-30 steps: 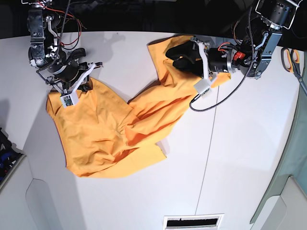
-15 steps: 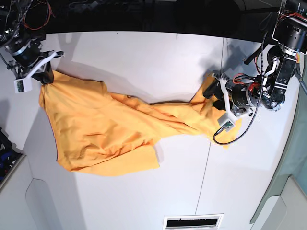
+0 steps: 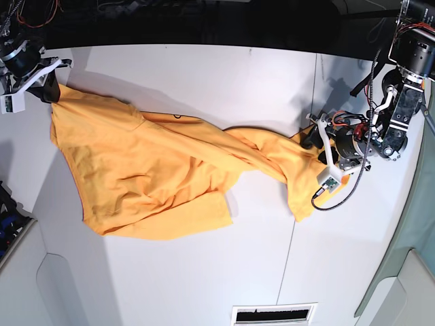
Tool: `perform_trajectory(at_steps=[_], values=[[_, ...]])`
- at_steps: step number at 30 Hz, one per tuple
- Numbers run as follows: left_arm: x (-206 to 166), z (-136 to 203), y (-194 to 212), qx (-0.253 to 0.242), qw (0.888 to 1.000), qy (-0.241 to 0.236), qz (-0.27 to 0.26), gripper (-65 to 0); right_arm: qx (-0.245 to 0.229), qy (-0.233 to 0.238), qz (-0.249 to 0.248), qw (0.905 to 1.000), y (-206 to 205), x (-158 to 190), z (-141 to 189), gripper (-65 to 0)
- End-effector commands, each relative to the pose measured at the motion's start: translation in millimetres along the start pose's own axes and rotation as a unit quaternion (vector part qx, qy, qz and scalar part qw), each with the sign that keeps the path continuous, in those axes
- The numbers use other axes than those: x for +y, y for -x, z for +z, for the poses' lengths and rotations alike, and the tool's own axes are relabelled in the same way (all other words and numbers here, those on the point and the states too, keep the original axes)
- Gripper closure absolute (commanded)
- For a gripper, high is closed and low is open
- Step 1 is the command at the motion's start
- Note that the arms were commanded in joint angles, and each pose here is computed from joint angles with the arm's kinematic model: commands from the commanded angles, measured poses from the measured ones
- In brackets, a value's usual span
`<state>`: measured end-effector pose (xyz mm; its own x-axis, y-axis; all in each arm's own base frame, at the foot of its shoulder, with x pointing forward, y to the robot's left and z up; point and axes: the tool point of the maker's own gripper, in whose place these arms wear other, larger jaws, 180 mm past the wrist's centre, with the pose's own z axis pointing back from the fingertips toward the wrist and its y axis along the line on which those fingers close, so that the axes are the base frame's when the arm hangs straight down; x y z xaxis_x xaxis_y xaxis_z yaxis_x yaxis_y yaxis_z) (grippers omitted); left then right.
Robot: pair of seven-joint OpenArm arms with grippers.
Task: Layout the t-shirt on the table in an organized manner, then fold the t-shirt properly
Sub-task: 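Pull the shirt apart, left gripper stretching the sleeve away from the right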
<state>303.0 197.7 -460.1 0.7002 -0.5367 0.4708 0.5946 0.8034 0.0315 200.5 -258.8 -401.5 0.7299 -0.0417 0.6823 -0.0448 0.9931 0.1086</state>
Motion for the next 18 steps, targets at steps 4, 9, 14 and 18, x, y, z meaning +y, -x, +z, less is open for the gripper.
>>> perform_trajectory(at_steps=[4, 9, 14, 18], values=[[-2, 27, -28, -0.045, 0.998, 0.014, -0.029, -37.2, -0.016, 0.002, 0.001, 0.9999, -11, -4, 4, -19.8], [-14, 55, -58, -0.085, 0.993, 0.029, -0.073, -37.2, -0.045, -0.03, -0.035, 0.9979, -24, 7, 4, -24.4], [-13, 61, -63, -0.094, 0.992, 0.026, -0.08, -37.2, -0.091, -0.092, -0.046, 0.9905, -59, 34, -3, -24.4], [5, 60, -66, -0.104, 0.992, -0.017, -0.072, -37.2, -0.111, -0.151, -0.007, 0.9823, -92, 81, -23, -24.5]])
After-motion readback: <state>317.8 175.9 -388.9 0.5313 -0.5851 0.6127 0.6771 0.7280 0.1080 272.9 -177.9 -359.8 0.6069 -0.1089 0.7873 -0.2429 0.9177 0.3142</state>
